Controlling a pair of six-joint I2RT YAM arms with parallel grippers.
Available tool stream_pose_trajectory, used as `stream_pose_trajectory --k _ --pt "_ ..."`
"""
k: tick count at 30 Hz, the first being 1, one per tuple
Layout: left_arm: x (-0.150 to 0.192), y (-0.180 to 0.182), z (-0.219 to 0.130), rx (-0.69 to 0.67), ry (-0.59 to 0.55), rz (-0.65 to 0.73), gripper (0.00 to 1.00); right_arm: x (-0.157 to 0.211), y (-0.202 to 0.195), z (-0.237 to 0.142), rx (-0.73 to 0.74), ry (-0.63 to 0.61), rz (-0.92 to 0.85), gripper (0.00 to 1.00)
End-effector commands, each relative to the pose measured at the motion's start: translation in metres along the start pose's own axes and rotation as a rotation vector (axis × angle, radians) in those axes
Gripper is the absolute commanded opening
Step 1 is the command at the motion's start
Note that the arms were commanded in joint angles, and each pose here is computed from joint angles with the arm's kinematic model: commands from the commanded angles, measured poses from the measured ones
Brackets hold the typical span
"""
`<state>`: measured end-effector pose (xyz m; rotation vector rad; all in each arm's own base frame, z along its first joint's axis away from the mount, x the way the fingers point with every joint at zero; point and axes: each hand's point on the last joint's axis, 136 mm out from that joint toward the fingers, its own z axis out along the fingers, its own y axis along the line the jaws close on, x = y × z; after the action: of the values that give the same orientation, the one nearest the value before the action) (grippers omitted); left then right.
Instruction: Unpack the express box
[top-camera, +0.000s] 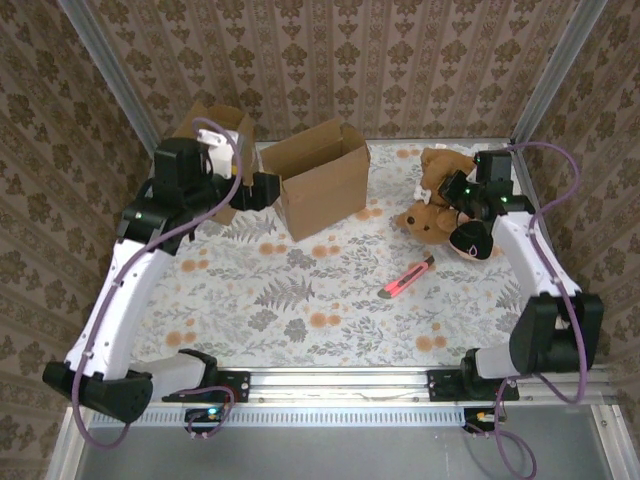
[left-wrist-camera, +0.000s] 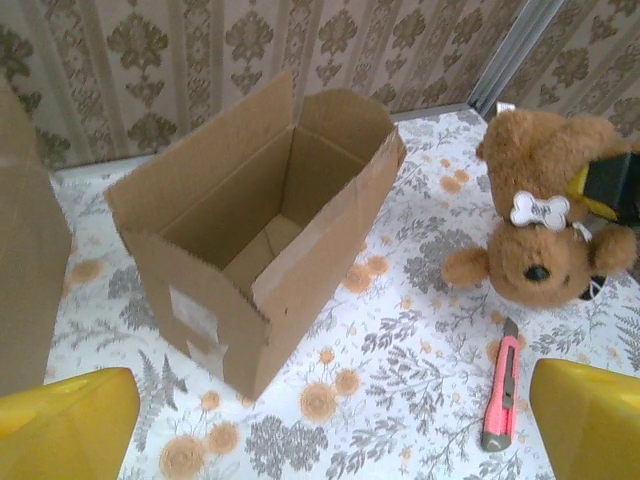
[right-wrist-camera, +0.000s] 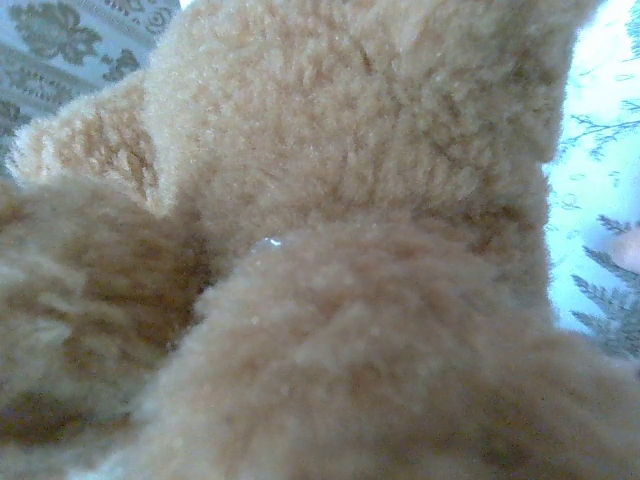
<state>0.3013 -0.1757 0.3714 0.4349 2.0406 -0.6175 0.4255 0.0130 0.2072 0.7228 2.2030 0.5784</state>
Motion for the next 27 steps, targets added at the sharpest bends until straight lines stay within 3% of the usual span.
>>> stream_pose_trajectory --k 1,12,24,25,27 --pt "0.007 0.002 -0.014 -0.033 -0.024 -0.02 1.0 -0.025 0.023 0.021 -0.118 -0.012 0.123 0.0" --pt "0.038 0.009 -0.025 -0.091 0.067 -0.055 1.0 -0.017 -0.011 0.097 -0.051 0.078 0.266 0.0" --pt "0.055 0.013 -0.03 -0.118 0.112 -0.048 1.0 0.001 -0.055 0.128 0.062 0.141 0.257 0.0" --pt "0.055 0.013 -0.03 -0.116 0.113 -0.048 1.0 0.001 -0.056 0.128 0.068 0.141 0.248 0.01" --pt "0.056 0.013 -0.03 -0.113 0.115 -0.049 1.0 0.001 -0.057 0.126 0.081 0.144 0.226 0.14"
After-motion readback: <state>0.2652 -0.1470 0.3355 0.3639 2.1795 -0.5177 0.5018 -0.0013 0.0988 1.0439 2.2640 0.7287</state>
